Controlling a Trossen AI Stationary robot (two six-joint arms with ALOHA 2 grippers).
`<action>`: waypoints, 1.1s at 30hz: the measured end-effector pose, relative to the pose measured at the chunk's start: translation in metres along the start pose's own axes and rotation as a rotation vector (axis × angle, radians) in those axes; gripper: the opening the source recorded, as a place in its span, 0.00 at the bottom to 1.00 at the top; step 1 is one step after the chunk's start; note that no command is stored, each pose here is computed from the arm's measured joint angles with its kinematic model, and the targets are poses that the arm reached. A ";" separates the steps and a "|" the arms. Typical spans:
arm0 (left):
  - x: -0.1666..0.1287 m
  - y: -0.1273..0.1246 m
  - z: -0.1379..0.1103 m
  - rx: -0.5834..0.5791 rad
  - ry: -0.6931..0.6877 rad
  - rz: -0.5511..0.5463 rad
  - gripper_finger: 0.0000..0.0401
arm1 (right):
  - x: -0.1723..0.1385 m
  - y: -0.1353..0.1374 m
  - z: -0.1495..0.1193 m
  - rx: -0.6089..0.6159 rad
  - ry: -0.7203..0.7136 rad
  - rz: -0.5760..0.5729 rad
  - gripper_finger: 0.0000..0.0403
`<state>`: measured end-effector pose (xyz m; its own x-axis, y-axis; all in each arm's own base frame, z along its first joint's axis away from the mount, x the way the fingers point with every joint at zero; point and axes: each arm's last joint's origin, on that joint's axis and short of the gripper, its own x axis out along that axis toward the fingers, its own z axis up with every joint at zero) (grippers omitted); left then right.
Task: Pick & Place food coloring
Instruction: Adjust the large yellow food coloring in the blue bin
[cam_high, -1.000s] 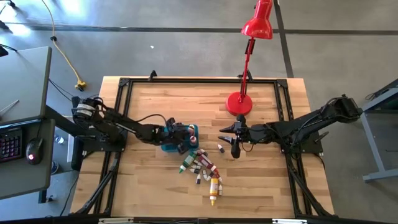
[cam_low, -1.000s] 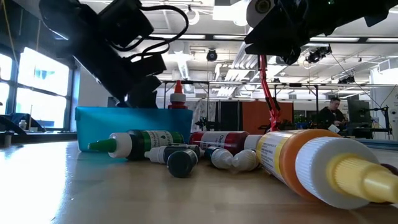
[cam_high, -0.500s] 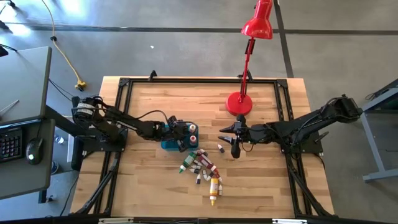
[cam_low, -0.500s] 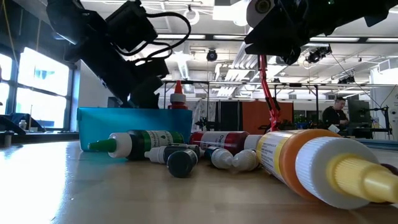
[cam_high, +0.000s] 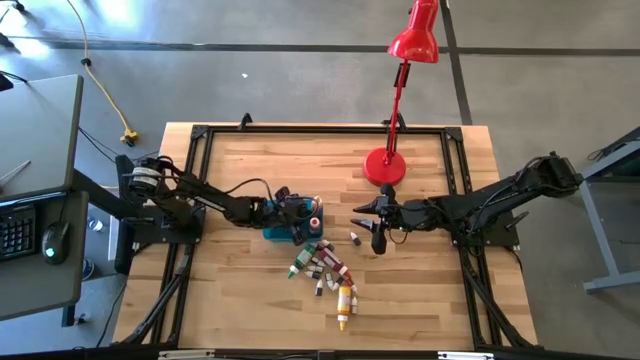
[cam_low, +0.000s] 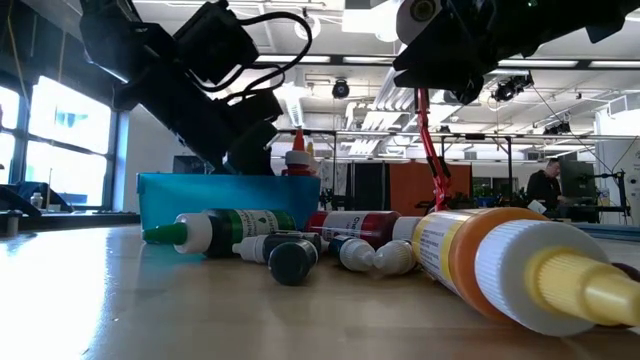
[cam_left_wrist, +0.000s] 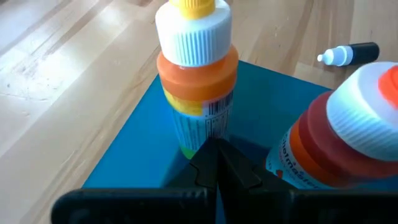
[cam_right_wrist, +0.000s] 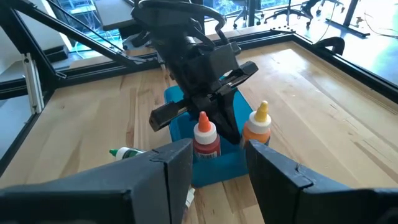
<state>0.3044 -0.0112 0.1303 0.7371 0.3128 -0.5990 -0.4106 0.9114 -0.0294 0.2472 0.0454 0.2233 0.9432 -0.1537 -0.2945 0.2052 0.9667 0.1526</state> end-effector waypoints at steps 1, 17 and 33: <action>0.000 0.000 0.000 0.001 0.003 0.001 0.00 | 0.000 0.000 0.000 0.000 0.000 0.000 0.36; -0.007 0.002 -0.003 0.018 0.049 0.005 0.00 | 0.000 0.000 0.000 0.000 0.001 0.000 0.36; -0.039 -0.004 0.012 0.015 0.021 -0.065 0.00 | 0.000 0.000 -0.001 0.003 0.008 0.000 0.36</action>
<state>0.2841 -0.0241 0.1636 0.7506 0.2476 -0.6127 -0.3540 0.9336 -0.0564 0.2469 0.0455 0.2226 0.9413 -0.1520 -0.3016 0.2059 0.9661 0.1559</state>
